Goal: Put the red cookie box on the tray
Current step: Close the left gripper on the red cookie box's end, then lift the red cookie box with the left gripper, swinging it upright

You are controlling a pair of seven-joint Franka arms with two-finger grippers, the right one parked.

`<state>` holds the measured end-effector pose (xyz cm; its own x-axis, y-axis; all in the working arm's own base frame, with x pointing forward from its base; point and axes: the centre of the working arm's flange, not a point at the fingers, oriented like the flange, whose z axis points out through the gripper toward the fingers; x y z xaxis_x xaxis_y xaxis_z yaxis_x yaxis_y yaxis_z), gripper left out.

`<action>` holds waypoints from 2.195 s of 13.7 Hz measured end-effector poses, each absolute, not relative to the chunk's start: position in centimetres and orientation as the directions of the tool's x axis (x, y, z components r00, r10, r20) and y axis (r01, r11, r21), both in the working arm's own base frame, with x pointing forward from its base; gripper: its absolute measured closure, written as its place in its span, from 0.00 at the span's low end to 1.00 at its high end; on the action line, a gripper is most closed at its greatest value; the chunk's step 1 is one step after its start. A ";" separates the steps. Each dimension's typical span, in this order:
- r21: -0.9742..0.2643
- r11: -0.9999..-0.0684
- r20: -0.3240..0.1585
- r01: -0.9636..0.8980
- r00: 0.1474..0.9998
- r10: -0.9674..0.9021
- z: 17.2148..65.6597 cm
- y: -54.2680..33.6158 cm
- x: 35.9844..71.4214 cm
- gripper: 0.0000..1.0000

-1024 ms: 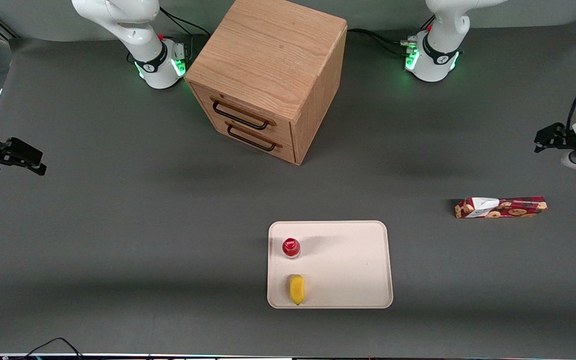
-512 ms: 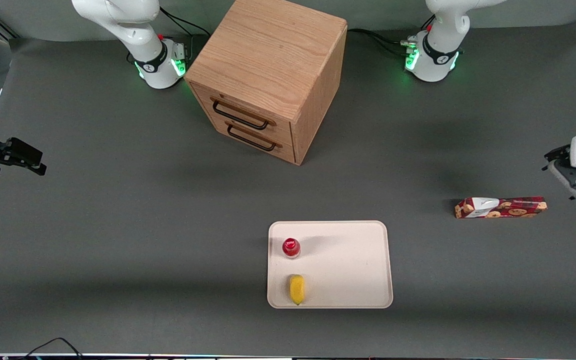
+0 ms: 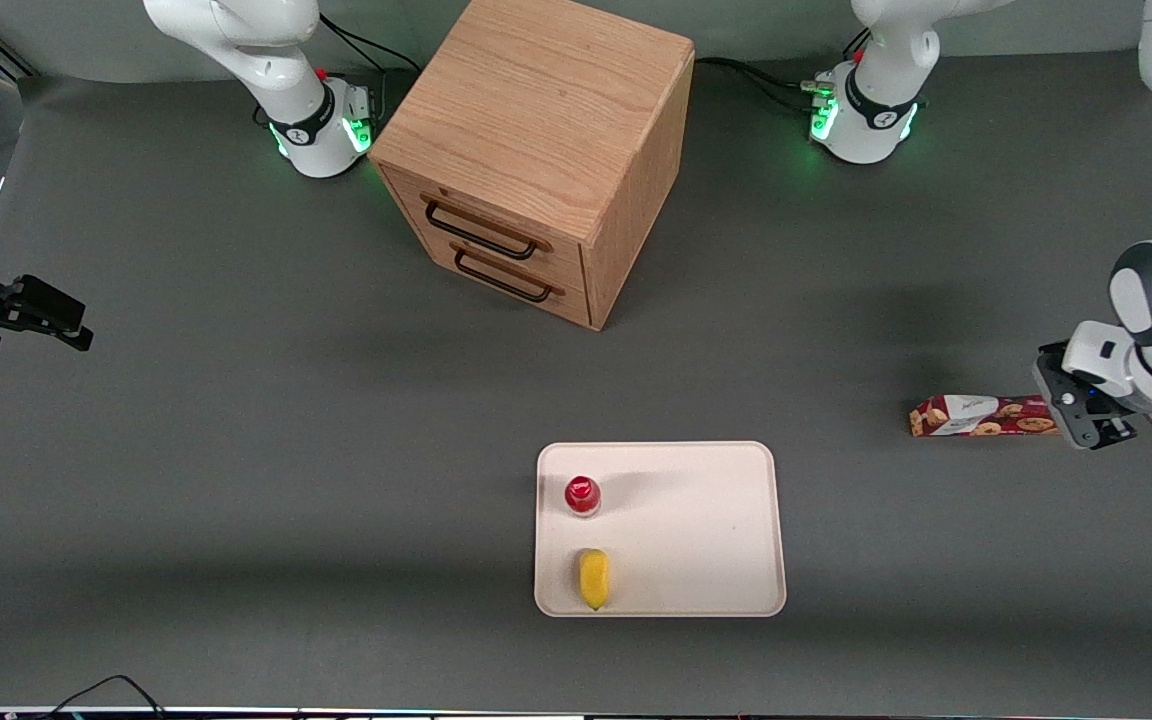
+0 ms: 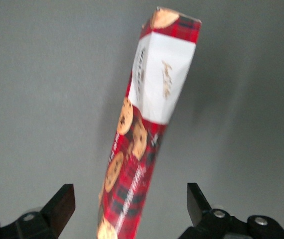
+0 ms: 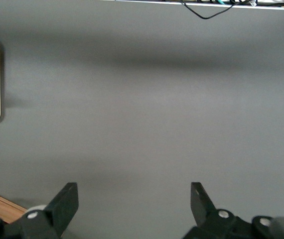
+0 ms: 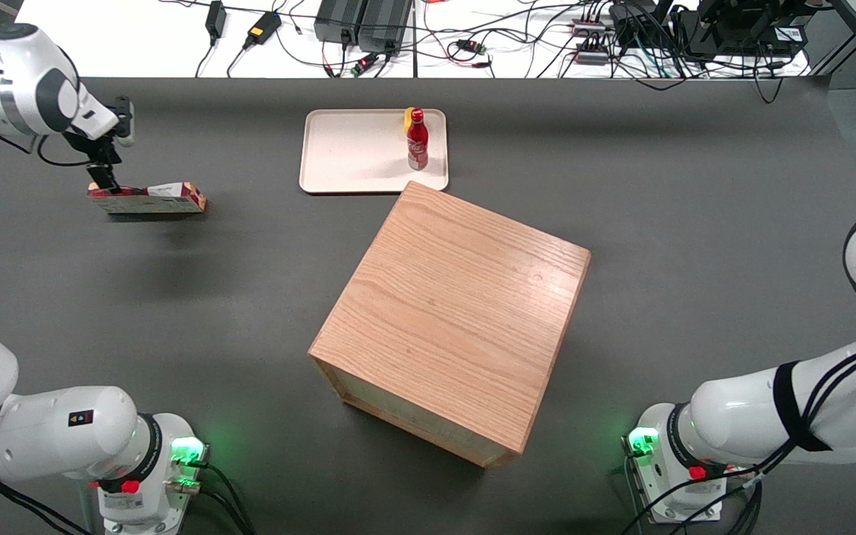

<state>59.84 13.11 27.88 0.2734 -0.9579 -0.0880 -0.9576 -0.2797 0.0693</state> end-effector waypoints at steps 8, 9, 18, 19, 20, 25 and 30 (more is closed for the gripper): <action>0.072 -0.263 -0.072 -0.962 0.258 -0.963 22.9 12.0 59.1 0.16; 0.074 -0.264 -0.072 -0.962 0.259 -0.963 22.8 12.0 59.1 0.27; 0.065 -0.333 -0.017 -0.941 0.333 -0.943 24.1 12.1 59.6 0.96; 0.074 -0.369 -0.005 -0.927 0.369 -0.929 25.2 12.1 60.0 0.96; 0.083 -0.416 0.001 -0.906 0.417 -0.909 26.9 12.2 60.6 0.96; 0.092 -0.679 0.013 -0.729 0.682 -0.731 38.1 7.4 63.8 0.96; 0.091 -0.927 0.006 -0.364 0.931 -0.365 42.7 -5.7 66.4 0.96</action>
<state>66.44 -5.68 42.73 0.9309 -0.3651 0.0062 -0.3641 -0.9269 0.0910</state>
